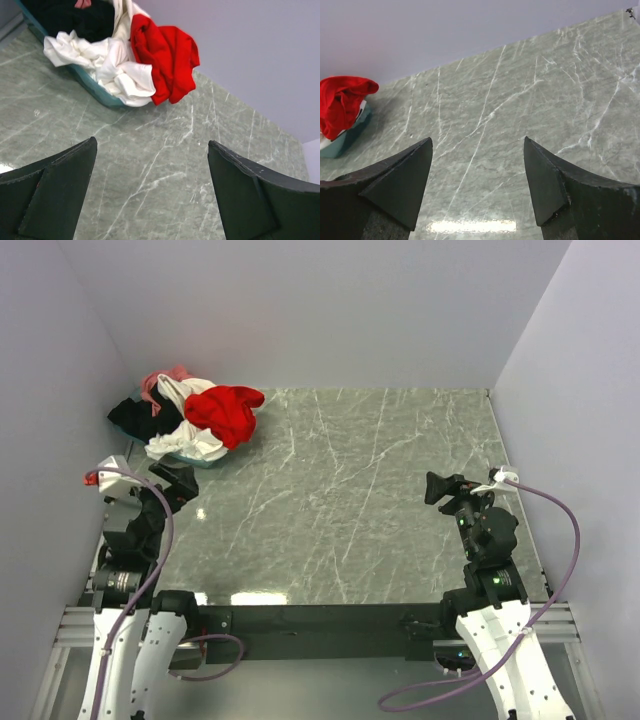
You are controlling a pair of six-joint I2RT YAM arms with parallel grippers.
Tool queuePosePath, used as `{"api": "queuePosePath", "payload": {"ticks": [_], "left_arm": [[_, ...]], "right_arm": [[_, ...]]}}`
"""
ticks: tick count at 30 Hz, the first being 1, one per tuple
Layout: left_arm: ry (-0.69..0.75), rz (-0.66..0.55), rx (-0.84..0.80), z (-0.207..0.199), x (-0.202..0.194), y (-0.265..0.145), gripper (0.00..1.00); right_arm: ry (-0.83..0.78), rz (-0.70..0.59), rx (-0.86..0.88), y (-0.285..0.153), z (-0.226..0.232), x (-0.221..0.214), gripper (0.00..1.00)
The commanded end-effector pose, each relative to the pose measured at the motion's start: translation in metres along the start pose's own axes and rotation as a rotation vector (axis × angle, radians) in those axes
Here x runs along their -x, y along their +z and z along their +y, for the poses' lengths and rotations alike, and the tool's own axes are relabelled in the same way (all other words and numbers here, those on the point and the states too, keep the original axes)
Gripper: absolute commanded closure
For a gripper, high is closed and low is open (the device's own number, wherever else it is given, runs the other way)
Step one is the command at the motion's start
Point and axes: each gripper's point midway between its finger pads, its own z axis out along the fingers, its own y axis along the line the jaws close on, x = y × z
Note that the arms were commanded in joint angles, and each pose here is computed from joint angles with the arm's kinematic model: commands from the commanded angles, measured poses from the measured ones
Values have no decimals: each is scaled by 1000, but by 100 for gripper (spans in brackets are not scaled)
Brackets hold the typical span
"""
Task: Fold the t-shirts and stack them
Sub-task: Grab the tshirt from the pile
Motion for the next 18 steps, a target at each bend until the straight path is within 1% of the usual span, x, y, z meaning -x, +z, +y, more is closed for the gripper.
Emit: {"api": "queuePosePath", "payload": {"ticks": [1, 6, 9, 10, 11, 13, 14, 15, 16, 18], "left_arm": [[6, -91, -47, -12, 27, -14, 1], [17, -107, -100, -18, 26, -15, 1], [17, -100, -110, -23, 27, -10, 1], [19, -81, -104, -24, 25, -4, 1], [20, -74, -109, -27, 26, -1, 3], [27, -57, -137, -41, 34, 6, 5], [34, -53, -143, -45, 37, 9, 4], [41, -72, -162, -55, 49, 9, 4], [55, -49, -150, -56, 47, 19, 4], [73, -53, -165, -70, 57, 25, 3]], "right_arm": [[3, -47, 0, 0, 3, 17, 20], [5, -47, -2, 0, 3, 17, 20], [4, -49, 1, -1, 3, 18, 19], [5, -48, 4, -1, 4, 17, 19], [5, -50, 3, -1, 3, 17, 19], [5, -51, 5, -1, 4, 17, 19], [5, -50, 4, -1, 3, 17, 19], [7, -50, 3, 0, 3, 17, 19], [7, -49, 2, 0, 3, 16, 19], [8, -45, -1, 0, 3, 16, 19]]}}
